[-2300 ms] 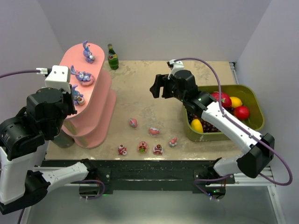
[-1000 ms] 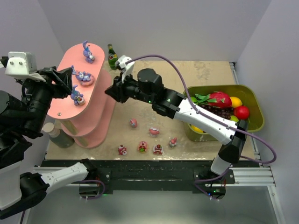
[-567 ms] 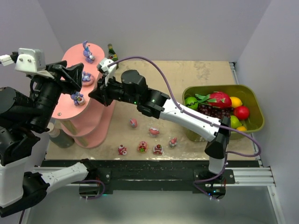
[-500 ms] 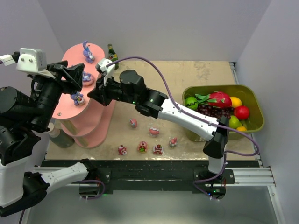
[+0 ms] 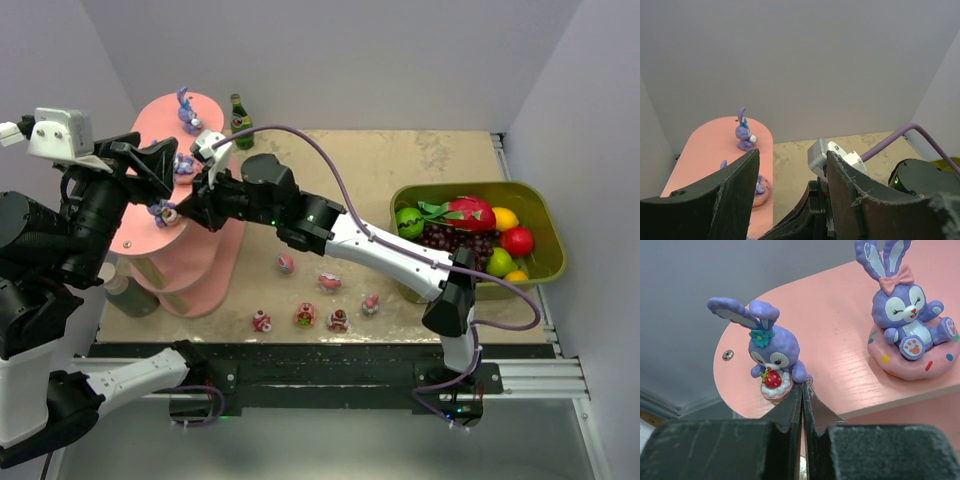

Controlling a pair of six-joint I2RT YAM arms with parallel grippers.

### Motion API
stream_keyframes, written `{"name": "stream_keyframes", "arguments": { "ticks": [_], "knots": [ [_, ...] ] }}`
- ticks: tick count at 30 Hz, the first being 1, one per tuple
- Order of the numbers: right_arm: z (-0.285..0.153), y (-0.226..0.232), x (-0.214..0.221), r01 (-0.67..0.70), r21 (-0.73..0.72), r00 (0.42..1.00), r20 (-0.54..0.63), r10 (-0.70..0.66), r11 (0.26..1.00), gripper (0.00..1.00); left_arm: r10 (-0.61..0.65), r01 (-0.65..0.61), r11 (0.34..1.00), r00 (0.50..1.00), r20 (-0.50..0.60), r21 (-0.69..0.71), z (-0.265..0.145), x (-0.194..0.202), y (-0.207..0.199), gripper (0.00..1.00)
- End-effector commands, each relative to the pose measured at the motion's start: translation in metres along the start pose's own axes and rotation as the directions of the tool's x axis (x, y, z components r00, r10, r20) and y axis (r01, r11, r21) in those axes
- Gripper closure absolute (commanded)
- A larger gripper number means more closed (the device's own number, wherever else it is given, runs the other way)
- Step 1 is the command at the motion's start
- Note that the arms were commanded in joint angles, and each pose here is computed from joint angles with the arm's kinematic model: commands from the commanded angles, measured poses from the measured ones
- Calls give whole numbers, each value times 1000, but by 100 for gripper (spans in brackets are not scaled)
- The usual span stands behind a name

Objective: Place and organize the plastic toys onto the shelf

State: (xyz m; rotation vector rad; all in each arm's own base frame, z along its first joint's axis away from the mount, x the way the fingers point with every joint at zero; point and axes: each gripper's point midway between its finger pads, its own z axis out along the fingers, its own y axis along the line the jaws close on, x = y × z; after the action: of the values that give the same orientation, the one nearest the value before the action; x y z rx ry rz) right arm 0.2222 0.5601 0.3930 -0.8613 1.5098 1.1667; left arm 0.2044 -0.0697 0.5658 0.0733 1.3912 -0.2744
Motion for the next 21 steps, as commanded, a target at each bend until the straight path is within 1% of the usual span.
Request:
{"name": "stream_keyframes", "arguments": {
  "ticks": [1,10,15,20,21],
  "knots": [
    [1,13,-32,10,-37,997,80,-7,999,95,11,-11,1000,999,32,-10,0,-7,3,39],
    [5,8,-28,8,-16,997,73,-7,1000,95,10,-9,1000,999,35,-20,-4,-8,7,39],
    [-7,1,-38,16,41,996,88,-20,999,95,8,-7,1000,999,32,-24,-4,-8,7,38],
    [-23,-3,-51,14,94,995,102,-24,995,90,6,-5,1000,999,33,-12,-2,-10,4,37],
    [-30,-2,-57,15,101,993,111,-27,995,87,6,-6,1000,999,32,-7,-1,-10,3,37]
  ]
}}
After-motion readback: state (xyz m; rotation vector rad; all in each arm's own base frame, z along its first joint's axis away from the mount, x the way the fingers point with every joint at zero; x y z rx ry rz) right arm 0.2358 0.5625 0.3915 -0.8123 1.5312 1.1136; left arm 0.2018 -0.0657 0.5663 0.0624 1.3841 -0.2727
